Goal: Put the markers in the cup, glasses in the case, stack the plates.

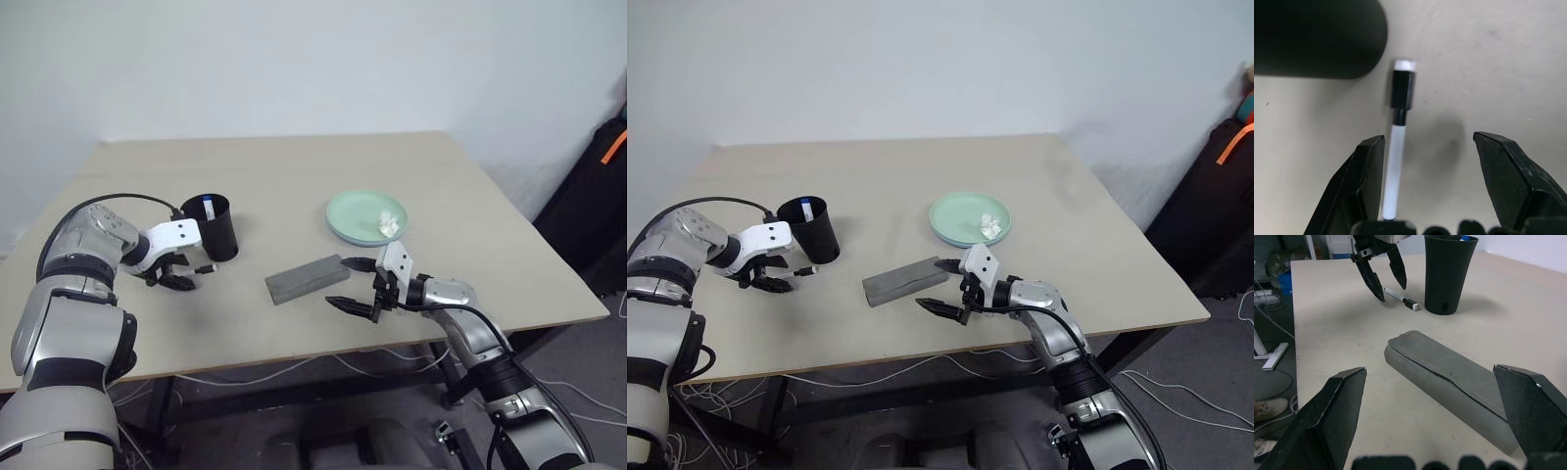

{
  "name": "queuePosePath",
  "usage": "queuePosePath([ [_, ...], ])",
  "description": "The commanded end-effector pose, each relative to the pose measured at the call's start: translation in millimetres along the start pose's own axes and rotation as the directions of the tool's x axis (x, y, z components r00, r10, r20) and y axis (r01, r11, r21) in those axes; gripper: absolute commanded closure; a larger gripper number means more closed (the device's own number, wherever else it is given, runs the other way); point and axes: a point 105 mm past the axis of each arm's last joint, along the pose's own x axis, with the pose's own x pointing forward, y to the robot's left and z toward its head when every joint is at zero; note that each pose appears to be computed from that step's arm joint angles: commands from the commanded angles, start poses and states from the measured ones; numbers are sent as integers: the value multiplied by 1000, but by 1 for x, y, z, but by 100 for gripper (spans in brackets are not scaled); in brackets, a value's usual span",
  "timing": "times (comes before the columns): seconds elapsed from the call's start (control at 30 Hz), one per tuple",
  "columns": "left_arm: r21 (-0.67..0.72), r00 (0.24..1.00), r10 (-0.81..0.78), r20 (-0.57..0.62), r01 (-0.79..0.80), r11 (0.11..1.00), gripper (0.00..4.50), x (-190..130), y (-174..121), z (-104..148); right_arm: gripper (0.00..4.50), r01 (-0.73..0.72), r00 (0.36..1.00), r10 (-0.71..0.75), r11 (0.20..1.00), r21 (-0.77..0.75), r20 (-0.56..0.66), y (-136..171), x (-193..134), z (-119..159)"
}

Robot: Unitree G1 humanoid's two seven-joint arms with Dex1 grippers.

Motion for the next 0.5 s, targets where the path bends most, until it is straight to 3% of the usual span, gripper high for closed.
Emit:
queuePosePath([
  [0.03,-8,999,38,16,-38,999,142,-3,8,10,0,14,999,-12,999,-40,30,-5,-3,14],
  [0.5,-91,996,78,43,-74,993,142,10,9,22,0,72,997,-72,997,-24,6,-2,-19,10],
])
